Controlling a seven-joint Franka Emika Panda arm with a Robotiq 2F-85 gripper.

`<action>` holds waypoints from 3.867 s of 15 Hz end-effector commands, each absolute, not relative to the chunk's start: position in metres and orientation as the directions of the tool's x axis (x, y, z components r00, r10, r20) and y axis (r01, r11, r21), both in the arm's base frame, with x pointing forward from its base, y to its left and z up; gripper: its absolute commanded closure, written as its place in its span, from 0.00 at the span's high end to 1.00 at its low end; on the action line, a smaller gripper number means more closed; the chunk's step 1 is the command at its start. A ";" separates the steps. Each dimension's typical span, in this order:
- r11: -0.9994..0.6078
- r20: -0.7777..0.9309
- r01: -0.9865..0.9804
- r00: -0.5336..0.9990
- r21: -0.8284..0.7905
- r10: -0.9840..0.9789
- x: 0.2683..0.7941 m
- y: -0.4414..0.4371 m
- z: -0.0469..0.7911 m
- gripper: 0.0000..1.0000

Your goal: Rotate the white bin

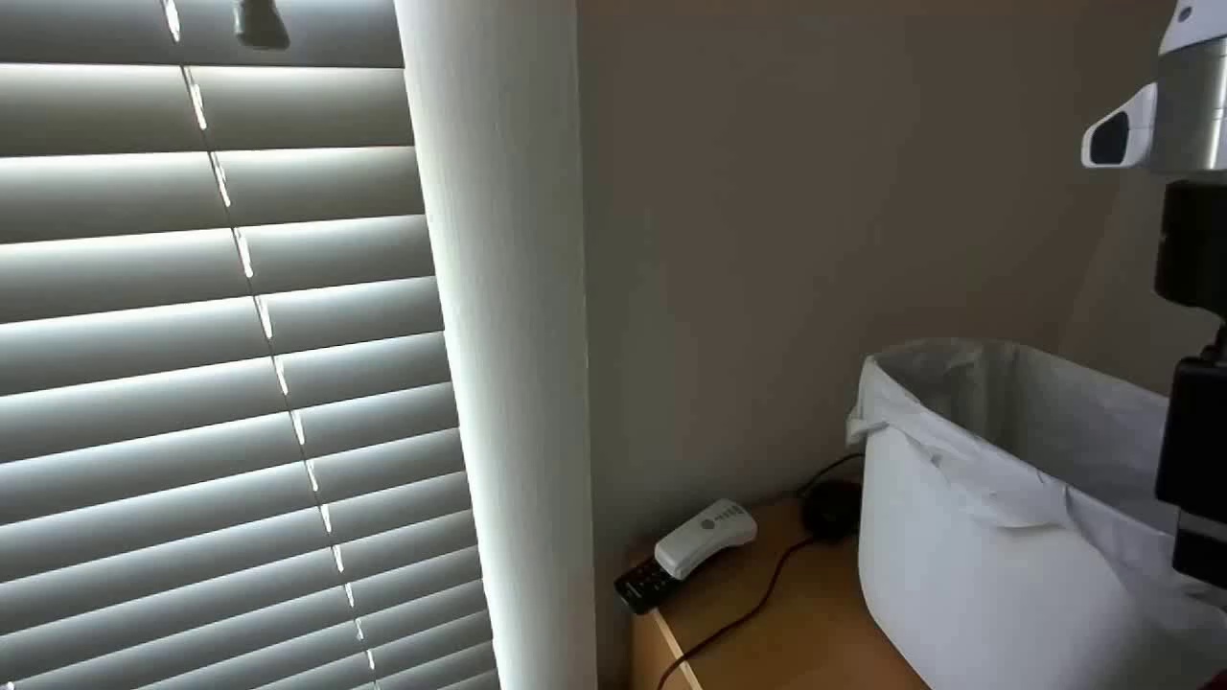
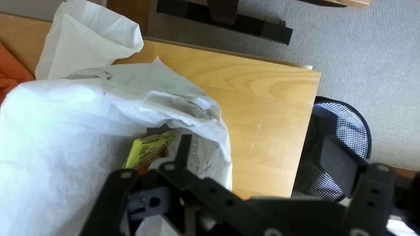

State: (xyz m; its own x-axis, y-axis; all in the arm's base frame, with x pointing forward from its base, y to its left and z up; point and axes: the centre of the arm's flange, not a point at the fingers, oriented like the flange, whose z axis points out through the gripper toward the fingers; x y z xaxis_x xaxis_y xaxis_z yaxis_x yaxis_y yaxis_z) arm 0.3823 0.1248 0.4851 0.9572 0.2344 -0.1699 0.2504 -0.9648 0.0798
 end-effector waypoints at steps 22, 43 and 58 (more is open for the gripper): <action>-0.998 0.119 -0.032 0.993 0.059 -0.024 0.445 -0.070 0.511 1.00; -0.886 -0.080 -0.456 0.884 0.080 -0.462 0.498 -0.067 0.432 0.31; -0.480 -0.043 -0.862 0.479 0.163 -0.877 0.469 0.002 0.452 0.01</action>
State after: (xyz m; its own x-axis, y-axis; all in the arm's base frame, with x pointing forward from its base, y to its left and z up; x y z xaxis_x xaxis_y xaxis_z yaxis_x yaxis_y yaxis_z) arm 0.4851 -0.0148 0.4458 0.5653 -0.8232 -0.0529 -0.8092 -0.5659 0.1582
